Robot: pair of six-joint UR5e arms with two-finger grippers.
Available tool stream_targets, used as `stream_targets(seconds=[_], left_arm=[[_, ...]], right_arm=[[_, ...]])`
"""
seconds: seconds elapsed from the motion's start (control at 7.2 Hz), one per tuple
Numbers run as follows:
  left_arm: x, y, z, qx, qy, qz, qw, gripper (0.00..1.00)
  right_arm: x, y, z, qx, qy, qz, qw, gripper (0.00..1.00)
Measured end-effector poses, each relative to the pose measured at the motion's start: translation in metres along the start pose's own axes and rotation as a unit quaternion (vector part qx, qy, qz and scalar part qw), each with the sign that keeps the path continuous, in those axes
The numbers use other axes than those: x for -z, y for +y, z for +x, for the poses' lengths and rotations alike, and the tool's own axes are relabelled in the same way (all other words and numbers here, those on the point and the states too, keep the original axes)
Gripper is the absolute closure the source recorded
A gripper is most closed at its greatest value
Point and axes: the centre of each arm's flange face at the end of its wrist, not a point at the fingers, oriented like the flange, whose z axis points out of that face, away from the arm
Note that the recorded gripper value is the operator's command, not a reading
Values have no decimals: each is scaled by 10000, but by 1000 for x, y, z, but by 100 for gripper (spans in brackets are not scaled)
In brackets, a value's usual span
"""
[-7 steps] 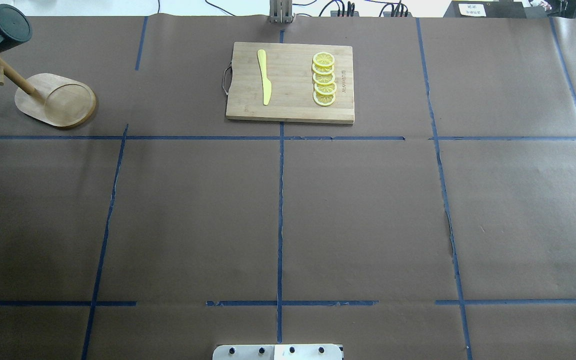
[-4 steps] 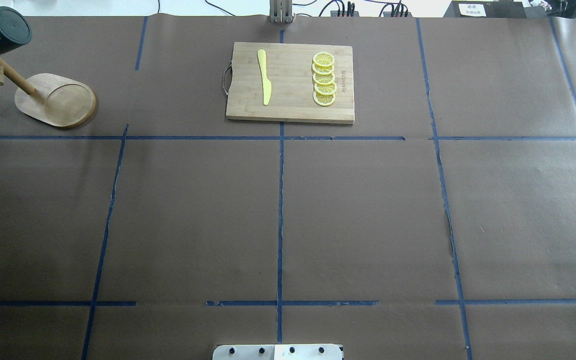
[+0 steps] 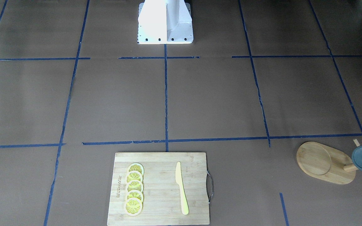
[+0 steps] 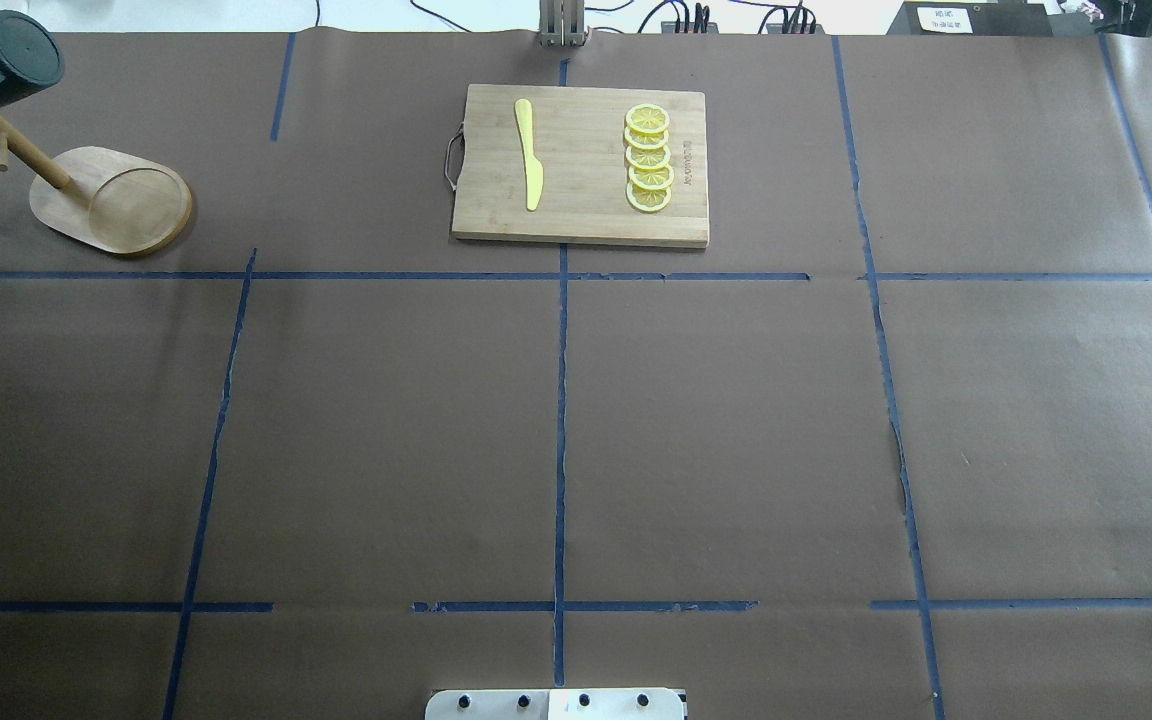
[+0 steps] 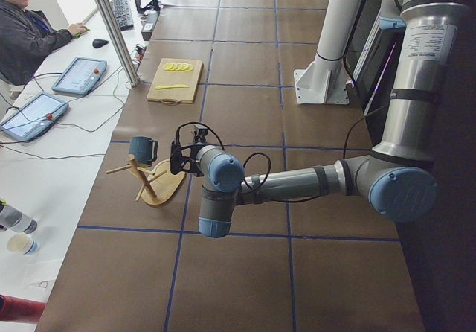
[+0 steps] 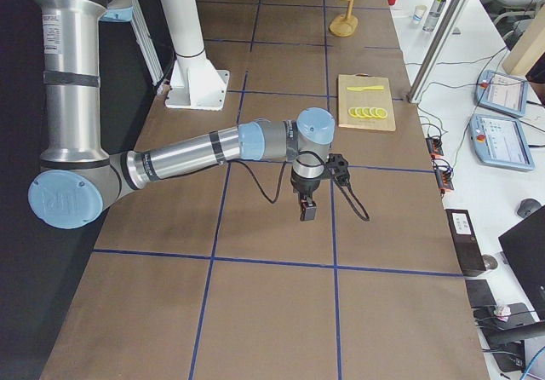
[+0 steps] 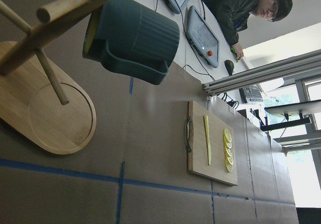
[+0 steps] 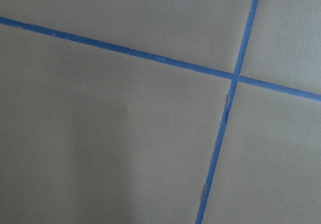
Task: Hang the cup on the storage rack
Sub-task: 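Open the left gripper and pull it back from the hanging mug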
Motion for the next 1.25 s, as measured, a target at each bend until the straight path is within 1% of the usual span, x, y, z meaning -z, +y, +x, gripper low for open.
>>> stream_targets(seconds=[0.14, 0.28, 0.42, 0.56, 0.69, 0.83, 0.97, 1.11, 1.25], left_arm=[[8, -11, -5, -745, -199, 194, 9968, 0], [12, -21, -10, -1441, -462, 539, 9870, 0], [15, -30, -21, -2183, -891, 878, 9678, 0], [22, -35, -38, -2948, -1488, 1041, 9382, 0], [28, -39, -54, -3630, -2080, 994, 9028, 0], [35, -47, -65, -4135, -2538, 792, 8708, 0], [44, -57, -68, -4441, -2884, 529, 8467, 0], [50, -69, -64, -4614, -3180, 149, 8281, 0], [54, -78, -59, -4678, -3401, -293, 8152, 0]], right_arm=[[-1, 0, 0, -5, 0, -6, 10000, 0], [-1, 0, 1, -8, -2, -9, 10000, 0], [-1, 1, 1, -14, -6, -16, 10000, 0], [-2, 1, 1, -19, -8, -22, 10000, 0], [-2, 2, 2, -22, -9, -26, 10000, 0], [-2, 2, 2, -22, -9, -25, 10000, 0], [-2, 2, 2, -21, -9, -25, 10000, 0], [-2, 2, 2, -22, -9, -26, 10000, 0], [-2, 2, 2, -23, -9, -26, 10000, 0]])
